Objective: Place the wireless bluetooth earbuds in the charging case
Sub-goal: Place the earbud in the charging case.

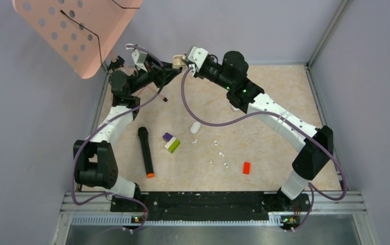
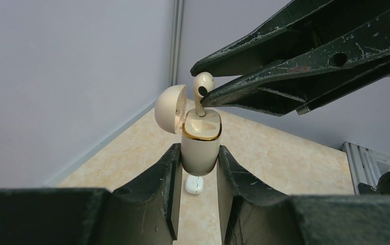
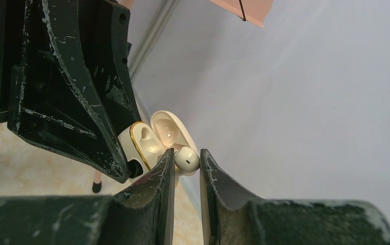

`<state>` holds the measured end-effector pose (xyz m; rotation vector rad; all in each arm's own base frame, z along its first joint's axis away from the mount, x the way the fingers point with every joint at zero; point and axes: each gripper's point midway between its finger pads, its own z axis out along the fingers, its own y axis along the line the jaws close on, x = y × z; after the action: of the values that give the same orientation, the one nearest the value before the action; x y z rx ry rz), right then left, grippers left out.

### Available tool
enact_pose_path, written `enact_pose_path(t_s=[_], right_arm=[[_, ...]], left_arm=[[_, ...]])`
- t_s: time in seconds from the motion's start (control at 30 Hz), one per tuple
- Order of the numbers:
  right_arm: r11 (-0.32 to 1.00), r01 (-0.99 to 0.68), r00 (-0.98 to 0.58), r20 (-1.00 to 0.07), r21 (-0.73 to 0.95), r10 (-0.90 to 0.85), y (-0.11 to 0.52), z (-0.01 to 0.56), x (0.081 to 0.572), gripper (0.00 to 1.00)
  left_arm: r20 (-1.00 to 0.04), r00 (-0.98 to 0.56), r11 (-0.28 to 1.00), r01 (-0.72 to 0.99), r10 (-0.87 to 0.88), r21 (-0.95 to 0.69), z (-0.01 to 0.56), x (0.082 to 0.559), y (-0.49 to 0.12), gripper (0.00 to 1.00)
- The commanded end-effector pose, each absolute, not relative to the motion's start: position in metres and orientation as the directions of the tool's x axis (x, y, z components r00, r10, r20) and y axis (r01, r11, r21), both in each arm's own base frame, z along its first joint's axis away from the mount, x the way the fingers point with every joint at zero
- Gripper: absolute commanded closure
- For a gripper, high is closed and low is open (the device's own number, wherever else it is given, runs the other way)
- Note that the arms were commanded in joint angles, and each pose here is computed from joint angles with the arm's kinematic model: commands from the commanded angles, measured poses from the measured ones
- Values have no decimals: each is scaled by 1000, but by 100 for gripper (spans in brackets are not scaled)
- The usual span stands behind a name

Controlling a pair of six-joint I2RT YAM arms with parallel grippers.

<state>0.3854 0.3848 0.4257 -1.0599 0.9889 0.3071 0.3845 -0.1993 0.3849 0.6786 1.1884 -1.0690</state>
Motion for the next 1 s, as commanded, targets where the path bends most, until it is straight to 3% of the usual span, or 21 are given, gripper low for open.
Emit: enact_pose_path(t_s=[0.0, 0.53, 0.8, 0.97], right_arm=[[477, -668, 552, -810, -571, -198, 387, 437, 369, 91], [482, -706, 484, -850, -519, -207, 387, 439, 370, 69], [488, -714, 459, -862, -503, -217, 386, 444, 372, 65], [495, -756, 374, -903, -429, -211, 373, 459, 370, 50]], left_arm=[[-942, 116, 395, 918, -315, -19, 410, 373, -195, 100], [-945, 109, 385, 923, -310, -20, 404, 374, -196, 100], [-947, 95, 378, 925, -308, -30, 397, 375, -197, 100], [-951, 87, 367, 930, -298, -29, 392, 373, -198, 100]])
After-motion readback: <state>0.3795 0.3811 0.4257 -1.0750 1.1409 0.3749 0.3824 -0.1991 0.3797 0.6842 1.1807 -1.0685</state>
